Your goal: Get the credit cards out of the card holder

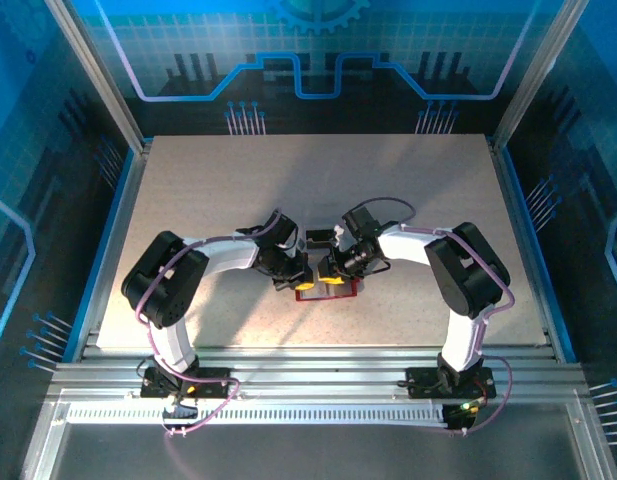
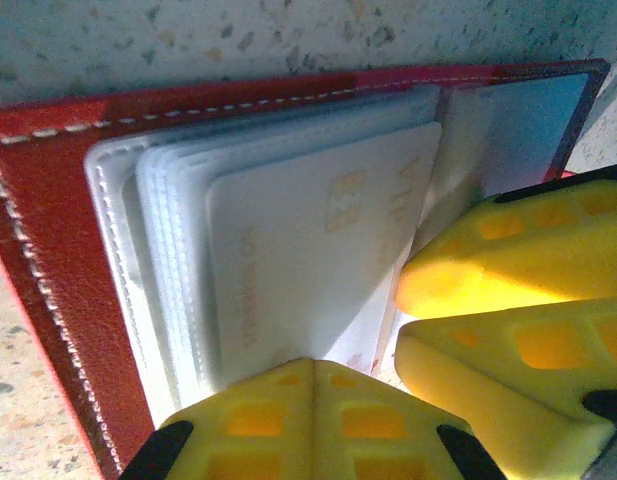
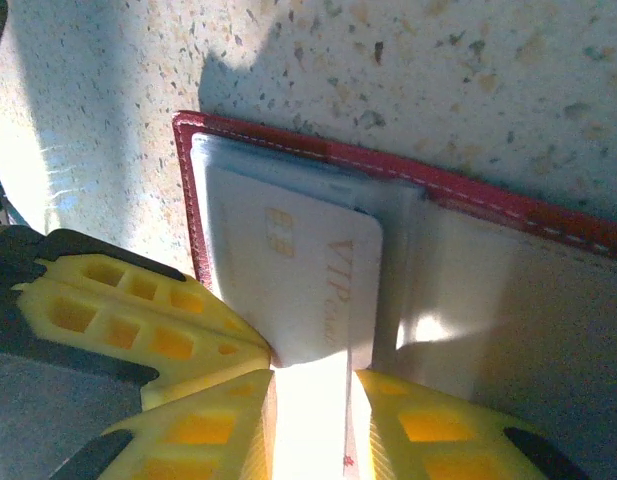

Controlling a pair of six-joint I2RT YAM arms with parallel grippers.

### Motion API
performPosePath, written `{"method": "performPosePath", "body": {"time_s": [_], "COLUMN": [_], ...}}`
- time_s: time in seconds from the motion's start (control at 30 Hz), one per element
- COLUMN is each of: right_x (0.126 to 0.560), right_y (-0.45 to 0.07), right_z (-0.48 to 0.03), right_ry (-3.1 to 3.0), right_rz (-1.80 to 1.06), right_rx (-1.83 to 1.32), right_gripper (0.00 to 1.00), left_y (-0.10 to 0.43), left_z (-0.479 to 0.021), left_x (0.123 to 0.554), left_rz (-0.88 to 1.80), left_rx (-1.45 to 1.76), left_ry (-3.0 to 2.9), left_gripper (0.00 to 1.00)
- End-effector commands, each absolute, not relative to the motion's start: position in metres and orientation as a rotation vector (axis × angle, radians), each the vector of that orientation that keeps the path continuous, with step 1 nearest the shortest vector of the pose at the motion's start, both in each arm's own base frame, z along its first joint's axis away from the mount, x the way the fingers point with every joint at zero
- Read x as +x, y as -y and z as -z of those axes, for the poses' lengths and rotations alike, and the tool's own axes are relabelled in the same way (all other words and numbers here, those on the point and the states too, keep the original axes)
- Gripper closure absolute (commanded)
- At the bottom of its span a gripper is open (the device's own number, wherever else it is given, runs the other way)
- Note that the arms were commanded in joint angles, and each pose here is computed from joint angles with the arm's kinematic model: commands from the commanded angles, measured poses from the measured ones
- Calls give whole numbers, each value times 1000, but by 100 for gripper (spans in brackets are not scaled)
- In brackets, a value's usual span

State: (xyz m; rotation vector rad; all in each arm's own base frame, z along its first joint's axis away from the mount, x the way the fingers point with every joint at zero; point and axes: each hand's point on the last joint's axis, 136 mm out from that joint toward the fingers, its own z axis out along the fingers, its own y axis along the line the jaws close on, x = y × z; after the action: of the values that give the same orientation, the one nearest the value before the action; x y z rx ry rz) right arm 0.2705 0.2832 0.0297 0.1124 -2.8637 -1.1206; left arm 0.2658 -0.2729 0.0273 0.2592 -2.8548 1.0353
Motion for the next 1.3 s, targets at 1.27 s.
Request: {"method": "performPosePath", "body": {"time_s": [1.27], "right_x": [275], "right_y": [-277], "right_z": [-11], "right_ry": [2905], "right_rz": [1002], "right_rx": [73], "right_gripper": [73], "left_y": [269], "left_z": [-28], "left_x": [260], "left_rz": [-984], "left_rx": [225], "left_ry": [2867], "left_gripper": [100]}}
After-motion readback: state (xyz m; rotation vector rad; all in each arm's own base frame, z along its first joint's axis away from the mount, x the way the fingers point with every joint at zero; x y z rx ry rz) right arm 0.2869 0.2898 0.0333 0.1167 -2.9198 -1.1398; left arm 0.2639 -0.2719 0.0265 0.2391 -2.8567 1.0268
